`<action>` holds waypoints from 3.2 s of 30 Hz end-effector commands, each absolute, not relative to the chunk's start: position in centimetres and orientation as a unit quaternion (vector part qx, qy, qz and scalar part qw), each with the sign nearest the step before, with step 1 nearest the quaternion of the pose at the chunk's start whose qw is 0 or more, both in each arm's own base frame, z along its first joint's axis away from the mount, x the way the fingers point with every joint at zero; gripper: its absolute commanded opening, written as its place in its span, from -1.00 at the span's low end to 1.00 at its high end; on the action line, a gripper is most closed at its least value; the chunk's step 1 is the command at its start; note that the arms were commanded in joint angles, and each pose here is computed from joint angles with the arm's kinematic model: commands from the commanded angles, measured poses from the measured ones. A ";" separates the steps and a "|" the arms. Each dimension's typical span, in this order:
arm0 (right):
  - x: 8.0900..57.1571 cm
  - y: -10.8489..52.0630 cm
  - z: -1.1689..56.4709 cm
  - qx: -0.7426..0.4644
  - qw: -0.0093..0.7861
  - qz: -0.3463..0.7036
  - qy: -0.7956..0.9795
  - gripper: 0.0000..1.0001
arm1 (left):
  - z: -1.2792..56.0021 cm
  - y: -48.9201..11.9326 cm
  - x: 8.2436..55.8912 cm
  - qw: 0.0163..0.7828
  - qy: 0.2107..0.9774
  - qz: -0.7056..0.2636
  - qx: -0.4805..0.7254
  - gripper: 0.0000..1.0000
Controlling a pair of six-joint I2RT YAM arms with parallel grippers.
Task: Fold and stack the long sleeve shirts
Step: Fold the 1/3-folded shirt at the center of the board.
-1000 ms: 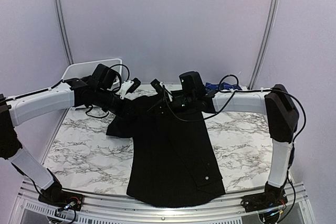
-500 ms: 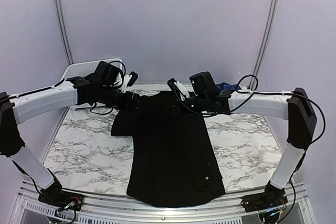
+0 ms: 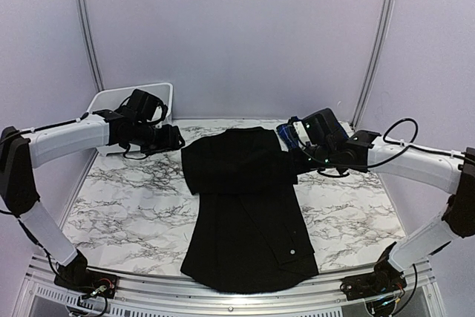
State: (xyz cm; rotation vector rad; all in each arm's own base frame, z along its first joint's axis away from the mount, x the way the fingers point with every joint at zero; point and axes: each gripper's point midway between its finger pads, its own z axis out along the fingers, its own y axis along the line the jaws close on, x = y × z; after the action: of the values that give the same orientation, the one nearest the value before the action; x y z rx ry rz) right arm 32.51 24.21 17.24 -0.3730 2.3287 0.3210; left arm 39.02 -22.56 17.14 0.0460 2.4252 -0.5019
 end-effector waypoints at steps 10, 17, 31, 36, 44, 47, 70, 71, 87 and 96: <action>38.8 18.8 27.6 -0.067 0.478 0.033 0.875 -1.00 | 10.9 -21.5 36.8 0.246 0.952 -0.180 -0.029 0.34; 40.9 18.0 28.2 -0.077 0.476 0.057 0.874 -1.00 | 9.1 -22.2 33.8 0.210 0.959 -0.192 -0.001 0.30; 33.9 21.1 11.0 -0.084 0.280 0.223 0.930 0.04 | 8.5 -25.3 32.9 0.200 0.957 -0.209 0.014 0.29; 33.3 20.4 8.1 -0.038 0.252 0.285 0.924 0.05 | 8.6 -25.6 33.1 0.200 0.956 -0.213 0.015 0.29; 33.7 20.4 5.2 0.007 0.227 0.345 0.911 0.09 | 8.6 -25.7 33.0 0.198 0.956 -0.216 0.015 0.28; 34.0 19.9 4.3 0.025 0.223 0.356 0.907 0.08 | 8.7 -25.7 33.0 0.199 0.956 -0.216 0.015 0.28; 34.7 21.4 5.5 0.038 0.223 0.424 0.877 -0.49 | 8.8 -26.2 33.2 0.195 0.955 -0.222 0.018 0.25; 34.7 21.4 5.3 0.039 0.221 0.425 0.877 -0.48 | 8.8 -26.2 33.2 0.196 0.955 -0.223 0.018 0.25; 34.6 22.9 4.6 0.036 0.213 0.442 0.871 -0.74 | 7.9 -25.3 31.3 0.180 0.959 -0.220 0.015 0.25; 35.5 23.6 8.4 0.026 0.244 0.476 0.844 -1.00 | 5.9 -24.7 26.9 0.142 0.966 -0.216 0.008 0.28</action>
State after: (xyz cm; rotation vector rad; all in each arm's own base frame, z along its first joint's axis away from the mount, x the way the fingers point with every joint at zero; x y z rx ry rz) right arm 34.43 22.56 4.64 0.1285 2.4233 1.2421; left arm 28.78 -24.32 5.60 0.0296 2.7768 -0.5845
